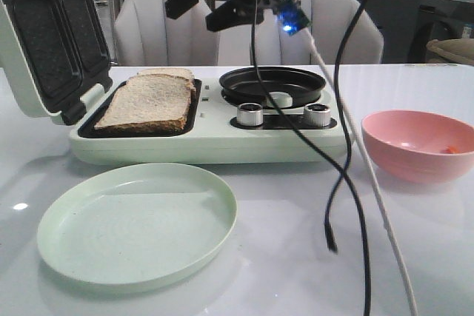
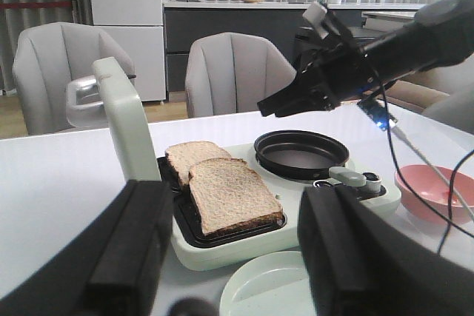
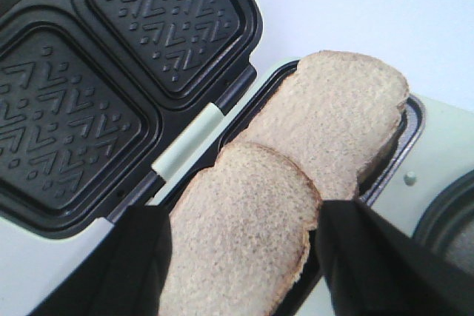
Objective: Make breakfast with bread and shrimp
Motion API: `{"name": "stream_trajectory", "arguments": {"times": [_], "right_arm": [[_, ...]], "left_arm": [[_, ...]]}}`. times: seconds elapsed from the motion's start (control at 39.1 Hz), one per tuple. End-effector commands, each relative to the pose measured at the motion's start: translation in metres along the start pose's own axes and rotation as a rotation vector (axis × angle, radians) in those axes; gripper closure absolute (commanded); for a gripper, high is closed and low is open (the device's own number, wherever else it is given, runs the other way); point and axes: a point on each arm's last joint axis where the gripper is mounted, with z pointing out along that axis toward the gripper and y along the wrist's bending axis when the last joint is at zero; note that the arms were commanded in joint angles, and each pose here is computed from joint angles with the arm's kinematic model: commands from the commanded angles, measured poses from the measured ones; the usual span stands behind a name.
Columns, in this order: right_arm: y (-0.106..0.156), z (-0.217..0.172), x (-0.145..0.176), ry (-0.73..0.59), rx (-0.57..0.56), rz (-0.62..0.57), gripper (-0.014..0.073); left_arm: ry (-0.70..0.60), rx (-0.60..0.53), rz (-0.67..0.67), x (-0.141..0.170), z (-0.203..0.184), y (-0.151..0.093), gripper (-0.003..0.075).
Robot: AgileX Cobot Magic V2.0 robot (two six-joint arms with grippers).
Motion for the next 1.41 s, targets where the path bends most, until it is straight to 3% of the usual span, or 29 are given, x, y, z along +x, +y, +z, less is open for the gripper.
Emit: {"name": "stream_trajectory", "arguments": {"times": [0.0,0.23,0.44,0.54,0.97,1.38], "right_arm": [[0.023,-0.053,-0.042,-0.093,0.044,-0.085,0.0085],[0.036,-0.119,-0.060,-0.056,0.240,-0.157,0.0085],[0.039,-0.172,-0.060,-0.011,0.458,-0.112,0.0088],[0.041,-0.189,-0.053,-0.026,0.500,-0.108,0.0088],[0.058,-0.245,0.045,-0.193,0.435,-0.099,0.0088],[0.079,-0.316,0.147,-0.489,0.369,-0.135,0.0088]], "left_arm": [[-0.087,0.011,-0.017,-0.014,0.000,-0.001,0.0285],[-0.087,0.011,-0.017,-0.014,0.000,-0.001,0.0285],[-0.087,0.011,-0.017,-0.014,0.000,-0.001,0.0285],[-0.087,0.011,-0.017,-0.014,0.000,-0.001,0.0285],[-0.087,0.011,-0.017,-0.014,0.000,-0.001,0.0285],[-0.087,0.011,-0.017,-0.014,0.000,-0.001,0.0285]]}}
